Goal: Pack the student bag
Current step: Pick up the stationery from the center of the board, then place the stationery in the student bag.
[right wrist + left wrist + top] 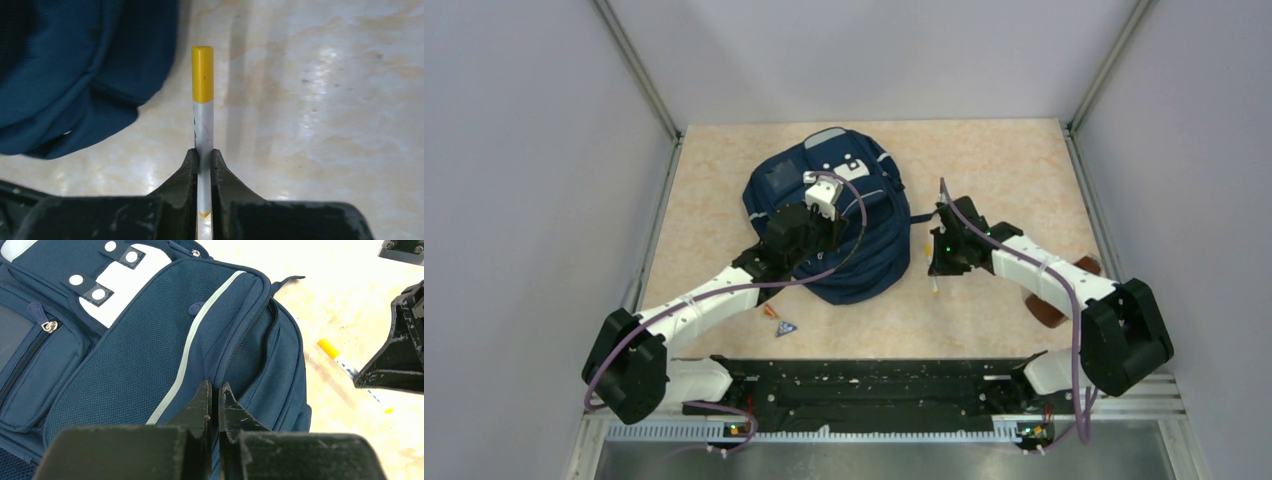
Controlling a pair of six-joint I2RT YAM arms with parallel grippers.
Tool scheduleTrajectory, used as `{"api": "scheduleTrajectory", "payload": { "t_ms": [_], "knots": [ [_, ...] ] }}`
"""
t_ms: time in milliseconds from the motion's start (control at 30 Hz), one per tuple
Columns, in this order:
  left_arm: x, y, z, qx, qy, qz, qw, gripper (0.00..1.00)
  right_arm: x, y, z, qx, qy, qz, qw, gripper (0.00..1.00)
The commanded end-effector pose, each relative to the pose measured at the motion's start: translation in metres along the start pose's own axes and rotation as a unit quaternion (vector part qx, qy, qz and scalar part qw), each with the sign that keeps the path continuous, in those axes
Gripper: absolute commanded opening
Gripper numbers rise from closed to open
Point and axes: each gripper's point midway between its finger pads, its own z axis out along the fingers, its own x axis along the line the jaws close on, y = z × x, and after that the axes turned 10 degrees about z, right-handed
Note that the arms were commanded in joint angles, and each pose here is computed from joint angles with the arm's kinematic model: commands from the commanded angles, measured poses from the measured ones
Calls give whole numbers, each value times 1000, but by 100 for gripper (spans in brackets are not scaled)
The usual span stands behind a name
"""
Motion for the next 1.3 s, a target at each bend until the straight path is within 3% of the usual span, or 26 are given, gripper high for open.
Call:
{"api": "scheduleTrajectory", "payload": {
  "t_ms": [0,200,833,1033,1267],
  "knots": [
    [-3,46,-1,-65,-11,-17,998,0,65,3,-26,15,115,-3,993,0],
    [-2,45,0,-64,-10,-18,998,0,127,12,-50,14,214,-10,977,0],
    [-2,47,4,-65,-8,-27,997,0,151,22,-99,1,279,-5,960,0],
    [-8,45,5,-65,-27,-29,997,0,172,46,-88,-25,296,4,955,0],
    [-11,45,3,-66,-34,-32,997,0,184,67,-41,-8,262,14,965,0]
  ]
}}
